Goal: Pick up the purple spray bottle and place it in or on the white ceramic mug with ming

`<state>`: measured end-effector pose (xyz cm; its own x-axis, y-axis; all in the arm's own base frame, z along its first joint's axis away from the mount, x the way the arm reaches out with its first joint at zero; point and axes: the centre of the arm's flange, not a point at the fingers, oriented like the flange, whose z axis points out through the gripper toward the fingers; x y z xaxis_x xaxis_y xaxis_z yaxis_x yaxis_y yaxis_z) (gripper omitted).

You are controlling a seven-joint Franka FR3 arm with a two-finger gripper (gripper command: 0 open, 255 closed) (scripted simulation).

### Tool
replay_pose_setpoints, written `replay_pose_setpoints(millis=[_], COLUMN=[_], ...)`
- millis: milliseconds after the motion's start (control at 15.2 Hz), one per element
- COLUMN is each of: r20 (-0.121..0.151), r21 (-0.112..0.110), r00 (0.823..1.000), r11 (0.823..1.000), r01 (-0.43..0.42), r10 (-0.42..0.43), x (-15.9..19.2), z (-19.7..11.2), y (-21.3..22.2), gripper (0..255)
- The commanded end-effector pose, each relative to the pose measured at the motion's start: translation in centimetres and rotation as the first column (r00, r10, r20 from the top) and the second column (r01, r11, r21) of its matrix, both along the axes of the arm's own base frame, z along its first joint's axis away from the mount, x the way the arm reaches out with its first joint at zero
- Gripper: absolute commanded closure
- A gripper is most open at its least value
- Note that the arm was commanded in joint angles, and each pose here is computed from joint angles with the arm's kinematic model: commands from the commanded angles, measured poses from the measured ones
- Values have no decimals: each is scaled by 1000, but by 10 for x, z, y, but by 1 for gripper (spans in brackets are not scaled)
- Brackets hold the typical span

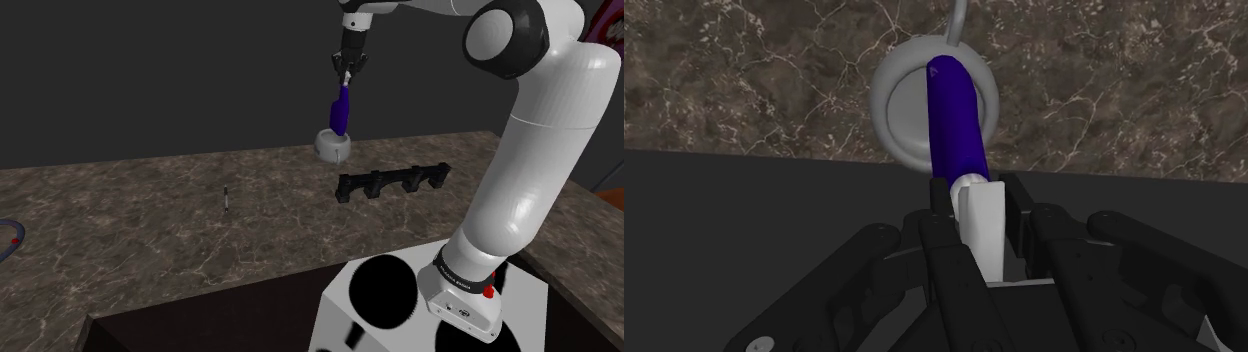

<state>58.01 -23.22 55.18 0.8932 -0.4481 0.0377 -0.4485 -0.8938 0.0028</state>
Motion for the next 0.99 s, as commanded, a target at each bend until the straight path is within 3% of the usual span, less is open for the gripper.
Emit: replay_pose_setpoints(millis=[0,264,792,858,924], r20=[1,1,1,1,1], r21=[0,0,0,0,0], r00=[1000,1000,1000,1000,1000], r11=[1000,1000,1000,1000,1000], r01=[0,0,0,0,0], r10=[0,0,0,0,0], x=[1,1,1,1,0], z=[-11,-32,-32,-32,-32], y=[0,0,0,0,0], gripper=[255,255,255,0,0])
